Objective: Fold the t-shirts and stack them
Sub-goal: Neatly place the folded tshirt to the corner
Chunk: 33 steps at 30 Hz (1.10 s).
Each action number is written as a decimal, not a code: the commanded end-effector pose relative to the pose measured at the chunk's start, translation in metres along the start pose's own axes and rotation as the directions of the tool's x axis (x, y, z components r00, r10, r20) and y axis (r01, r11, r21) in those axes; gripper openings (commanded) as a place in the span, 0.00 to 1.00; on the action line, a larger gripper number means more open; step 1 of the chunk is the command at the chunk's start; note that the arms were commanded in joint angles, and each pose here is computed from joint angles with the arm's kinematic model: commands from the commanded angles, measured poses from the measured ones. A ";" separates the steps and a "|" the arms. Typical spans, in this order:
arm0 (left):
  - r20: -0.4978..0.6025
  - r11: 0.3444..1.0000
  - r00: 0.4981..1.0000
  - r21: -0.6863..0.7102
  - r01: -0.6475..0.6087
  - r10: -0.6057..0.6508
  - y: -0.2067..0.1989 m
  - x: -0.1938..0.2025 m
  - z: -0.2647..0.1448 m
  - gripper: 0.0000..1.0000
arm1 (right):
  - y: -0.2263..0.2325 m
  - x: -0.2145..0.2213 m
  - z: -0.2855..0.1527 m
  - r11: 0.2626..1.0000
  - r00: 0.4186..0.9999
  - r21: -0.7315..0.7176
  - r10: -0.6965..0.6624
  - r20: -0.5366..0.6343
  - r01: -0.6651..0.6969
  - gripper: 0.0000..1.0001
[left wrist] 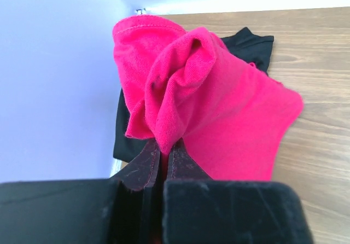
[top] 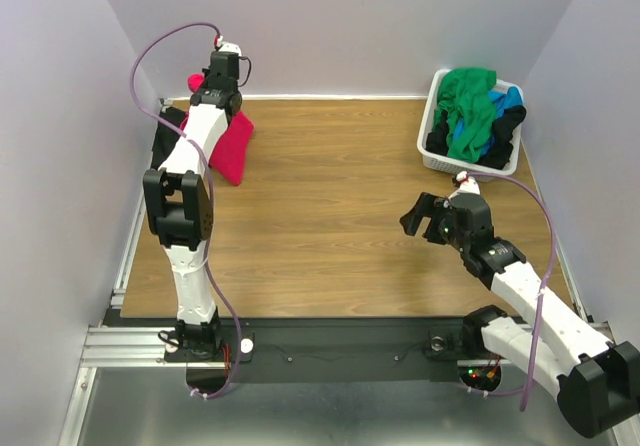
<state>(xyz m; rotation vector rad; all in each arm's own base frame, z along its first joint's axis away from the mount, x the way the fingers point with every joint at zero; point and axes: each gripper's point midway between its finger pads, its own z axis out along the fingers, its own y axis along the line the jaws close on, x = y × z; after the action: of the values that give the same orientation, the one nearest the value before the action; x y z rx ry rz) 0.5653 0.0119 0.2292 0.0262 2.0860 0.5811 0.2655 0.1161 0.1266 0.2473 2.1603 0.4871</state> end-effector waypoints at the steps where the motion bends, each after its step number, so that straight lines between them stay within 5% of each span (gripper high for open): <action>1: 0.093 1.000 0.996 -0.012 -0.010 0.011 0.015 -0.041 -0.009 0.00 | -0.006 -0.004 0.000 1.000 0.999 0.023 -0.016 0.034 0.015 1.00; 13: 0.216 0.998 0.975 0.056 0.035 -0.047 0.022 -0.094 -0.031 0.00 | -0.009 -0.002 0.002 0.999 1.000 0.043 -0.015 0.024 0.014 1.00; 33: 0.150 0.996 0.985 0.017 0.085 -0.087 0.040 -0.062 0.029 0.00 | -0.016 -0.001 0.008 0.996 1.000 0.086 -0.018 0.013 0.017 1.00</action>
<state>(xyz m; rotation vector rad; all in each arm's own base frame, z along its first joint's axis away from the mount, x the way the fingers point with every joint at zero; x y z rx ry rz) 0.6018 0.0308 0.2384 0.0598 2.0684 0.4991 0.2682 0.1075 0.1160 0.2746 2.1853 0.4162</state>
